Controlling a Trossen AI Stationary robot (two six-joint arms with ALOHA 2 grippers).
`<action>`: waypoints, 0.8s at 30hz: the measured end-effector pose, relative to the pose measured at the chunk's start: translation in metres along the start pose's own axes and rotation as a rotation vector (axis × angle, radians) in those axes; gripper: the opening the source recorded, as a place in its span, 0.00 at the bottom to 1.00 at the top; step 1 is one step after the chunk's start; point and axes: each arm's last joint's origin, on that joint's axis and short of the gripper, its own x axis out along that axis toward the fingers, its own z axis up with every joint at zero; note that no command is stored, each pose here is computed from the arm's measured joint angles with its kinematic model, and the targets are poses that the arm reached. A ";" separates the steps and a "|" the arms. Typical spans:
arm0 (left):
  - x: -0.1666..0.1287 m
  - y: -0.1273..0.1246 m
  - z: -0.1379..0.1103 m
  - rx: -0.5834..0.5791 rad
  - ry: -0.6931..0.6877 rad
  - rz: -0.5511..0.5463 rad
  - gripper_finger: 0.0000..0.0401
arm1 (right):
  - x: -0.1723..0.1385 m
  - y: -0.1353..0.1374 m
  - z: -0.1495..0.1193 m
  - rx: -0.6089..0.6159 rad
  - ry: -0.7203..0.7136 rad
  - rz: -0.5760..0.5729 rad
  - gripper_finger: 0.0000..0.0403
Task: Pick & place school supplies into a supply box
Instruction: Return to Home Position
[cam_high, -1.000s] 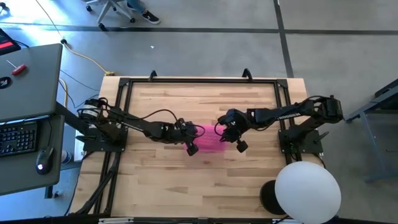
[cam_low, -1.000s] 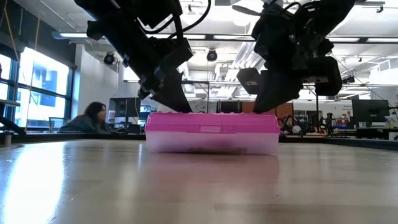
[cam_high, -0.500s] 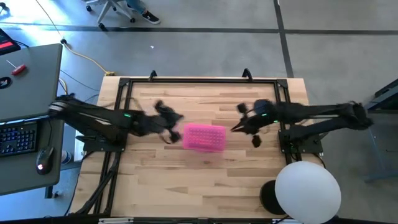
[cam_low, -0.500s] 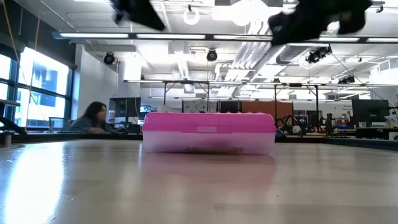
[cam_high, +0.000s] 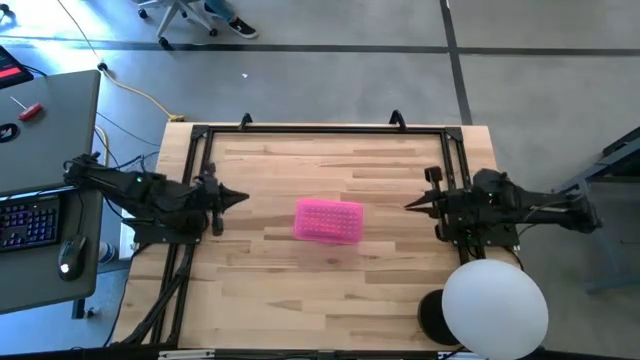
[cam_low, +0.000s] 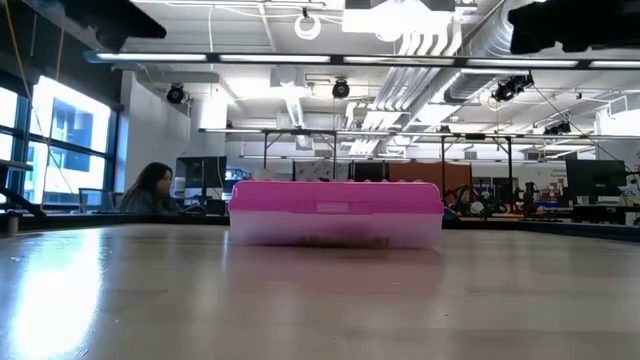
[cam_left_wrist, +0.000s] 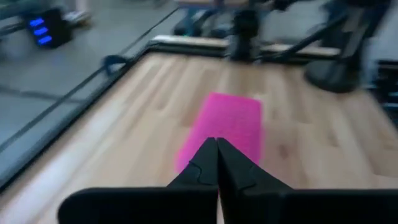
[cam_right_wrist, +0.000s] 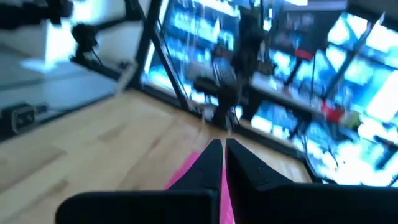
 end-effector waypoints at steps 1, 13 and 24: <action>0.002 0.000 -0.010 0.001 -0.033 -0.045 0.08 | -0.002 0.003 -0.005 0.005 -0.026 0.000 0.00; -0.008 0.009 -0.050 0.160 -0.427 -0.182 0.03 | -0.016 0.015 -0.027 0.041 -0.114 -0.005 0.00; -0.020 0.013 -0.047 0.169 -0.480 -0.261 0.12 | -0.017 0.015 -0.036 0.075 -0.107 -0.027 0.00</action>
